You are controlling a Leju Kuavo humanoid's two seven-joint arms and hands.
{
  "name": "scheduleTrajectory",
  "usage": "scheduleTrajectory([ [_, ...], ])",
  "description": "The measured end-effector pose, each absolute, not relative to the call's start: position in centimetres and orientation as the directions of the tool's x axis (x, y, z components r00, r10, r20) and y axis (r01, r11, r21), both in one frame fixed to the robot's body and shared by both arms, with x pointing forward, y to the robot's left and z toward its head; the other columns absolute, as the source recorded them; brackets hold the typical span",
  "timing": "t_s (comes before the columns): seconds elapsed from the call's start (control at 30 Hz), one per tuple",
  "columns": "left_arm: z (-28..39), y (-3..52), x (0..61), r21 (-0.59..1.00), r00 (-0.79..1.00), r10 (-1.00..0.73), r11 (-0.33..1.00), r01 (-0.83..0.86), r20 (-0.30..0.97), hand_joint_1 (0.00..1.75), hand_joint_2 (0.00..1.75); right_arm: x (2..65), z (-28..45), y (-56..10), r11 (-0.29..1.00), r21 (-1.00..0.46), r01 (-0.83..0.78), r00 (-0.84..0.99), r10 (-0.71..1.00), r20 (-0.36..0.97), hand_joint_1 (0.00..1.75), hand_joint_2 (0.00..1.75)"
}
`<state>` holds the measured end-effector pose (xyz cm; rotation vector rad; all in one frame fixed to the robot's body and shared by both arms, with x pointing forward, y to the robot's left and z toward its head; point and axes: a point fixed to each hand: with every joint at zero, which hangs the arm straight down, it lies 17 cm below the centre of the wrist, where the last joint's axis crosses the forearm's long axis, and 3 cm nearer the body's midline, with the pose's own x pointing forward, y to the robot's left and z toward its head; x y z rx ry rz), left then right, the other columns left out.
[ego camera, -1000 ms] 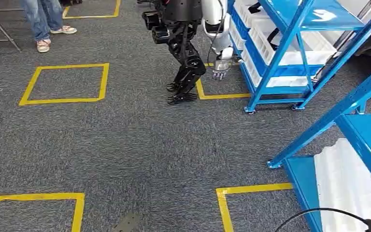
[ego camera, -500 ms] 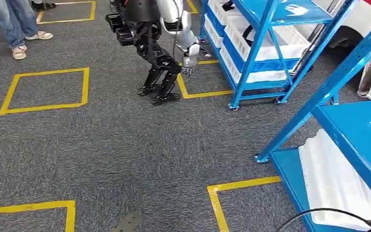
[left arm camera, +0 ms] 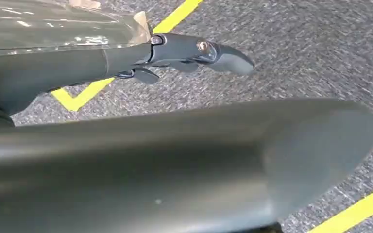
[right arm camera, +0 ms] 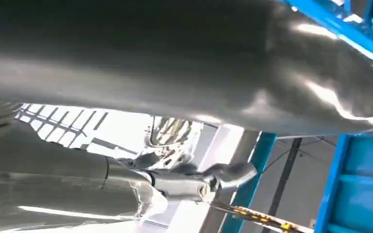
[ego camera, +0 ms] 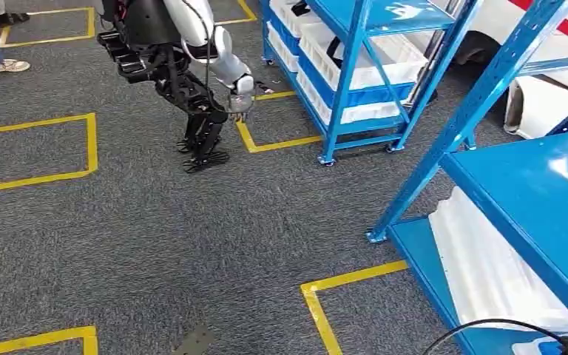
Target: Take the parts from the cabinet and place them on the table.
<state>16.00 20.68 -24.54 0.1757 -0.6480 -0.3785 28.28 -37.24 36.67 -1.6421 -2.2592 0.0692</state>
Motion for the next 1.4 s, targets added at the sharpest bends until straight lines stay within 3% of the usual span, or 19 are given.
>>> scheduleTrajectory([
  [1.4, -24.45, 20.43, 16.19, 0.269, 0.733, -0.388, 0.921, 0.281, 0.559, 0.0, 0.0, 28.23, 36.72, -37.21, 0.329, -0.235, 0.915, -0.272, 0.931, 0.244, 0.0, 0.0],
])
